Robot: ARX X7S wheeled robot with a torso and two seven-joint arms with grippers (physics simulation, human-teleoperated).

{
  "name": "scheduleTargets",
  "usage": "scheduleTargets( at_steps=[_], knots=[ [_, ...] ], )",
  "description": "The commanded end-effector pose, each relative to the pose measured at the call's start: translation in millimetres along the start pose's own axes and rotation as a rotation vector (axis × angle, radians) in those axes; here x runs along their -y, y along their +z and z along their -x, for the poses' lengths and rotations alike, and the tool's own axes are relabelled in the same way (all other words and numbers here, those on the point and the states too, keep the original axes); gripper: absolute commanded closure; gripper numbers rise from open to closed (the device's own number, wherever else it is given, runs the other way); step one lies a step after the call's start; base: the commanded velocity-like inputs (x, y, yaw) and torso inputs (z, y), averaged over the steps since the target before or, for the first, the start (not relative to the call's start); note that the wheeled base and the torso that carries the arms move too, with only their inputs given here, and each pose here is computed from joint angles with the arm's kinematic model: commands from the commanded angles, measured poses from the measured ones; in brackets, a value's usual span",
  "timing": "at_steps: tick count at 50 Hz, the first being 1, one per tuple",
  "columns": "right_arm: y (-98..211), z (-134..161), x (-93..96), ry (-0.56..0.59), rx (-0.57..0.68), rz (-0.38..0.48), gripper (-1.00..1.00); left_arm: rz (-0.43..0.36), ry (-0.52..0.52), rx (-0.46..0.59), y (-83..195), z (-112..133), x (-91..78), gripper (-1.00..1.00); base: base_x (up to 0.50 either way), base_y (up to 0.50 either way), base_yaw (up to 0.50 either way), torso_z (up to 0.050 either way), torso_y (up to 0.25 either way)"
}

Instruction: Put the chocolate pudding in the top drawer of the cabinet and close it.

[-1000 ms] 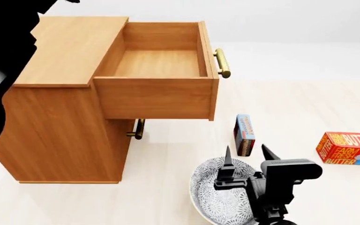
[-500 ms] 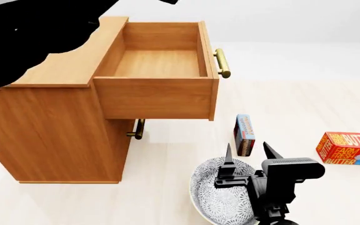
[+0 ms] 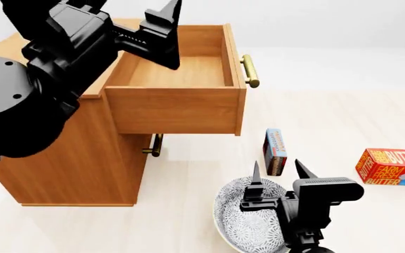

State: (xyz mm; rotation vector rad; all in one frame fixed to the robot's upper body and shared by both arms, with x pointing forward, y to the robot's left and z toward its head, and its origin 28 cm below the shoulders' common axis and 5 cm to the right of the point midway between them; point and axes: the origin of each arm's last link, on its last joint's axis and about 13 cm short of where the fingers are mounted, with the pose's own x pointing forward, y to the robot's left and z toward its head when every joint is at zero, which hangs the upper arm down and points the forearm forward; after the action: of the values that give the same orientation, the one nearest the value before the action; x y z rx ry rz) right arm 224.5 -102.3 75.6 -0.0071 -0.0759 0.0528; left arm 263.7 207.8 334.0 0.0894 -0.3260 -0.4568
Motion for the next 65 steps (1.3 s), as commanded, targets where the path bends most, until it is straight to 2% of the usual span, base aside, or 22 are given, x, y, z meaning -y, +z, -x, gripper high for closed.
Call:
scheduleTargets(
  at_steps=[1, 15, 33, 45, 65],
  knots=[
    [0, 0, -0.4, 0.002, 0.001, 0.001, -1.0, 0.001, -0.017, 0.018, -3, 27, 5.8, -1.0, 0.0, 0.0, 0.0, 0.0, 0.0],
    [4, 3, 1.0, -0.006, 0.011, 0.0, -1.0, 0.005, -0.026, 0.019, -23, 57, 15.6, -1.0, 0.0, 0.0, 0.0, 0.0, 0.0],
    [7, 5, 0.8, -0.017, 0.021, 0.005, -1.0, 0.044, -0.001, 0.039, -38, 94, 18.4, -1.0, 0.0, 0.0, 0.0, 0.0, 0.0],
    [7, 5, -0.2, -0.017, 0.021, 0.007, -1.0, 0.047, 0.0, 0.063, -45, 122, 28.2, -1.0, 0.0, 0.0, 0.0, 0.0, 0.0],
    [17, -1, 1.2, -0.019, -0.007, 0.017, -1.0, 0.075, 0.064, 0.107, -75, 149, 26.3, -1.0, 0.0, 0.0, 0.0, 0.0, 0.0]
  ],
)
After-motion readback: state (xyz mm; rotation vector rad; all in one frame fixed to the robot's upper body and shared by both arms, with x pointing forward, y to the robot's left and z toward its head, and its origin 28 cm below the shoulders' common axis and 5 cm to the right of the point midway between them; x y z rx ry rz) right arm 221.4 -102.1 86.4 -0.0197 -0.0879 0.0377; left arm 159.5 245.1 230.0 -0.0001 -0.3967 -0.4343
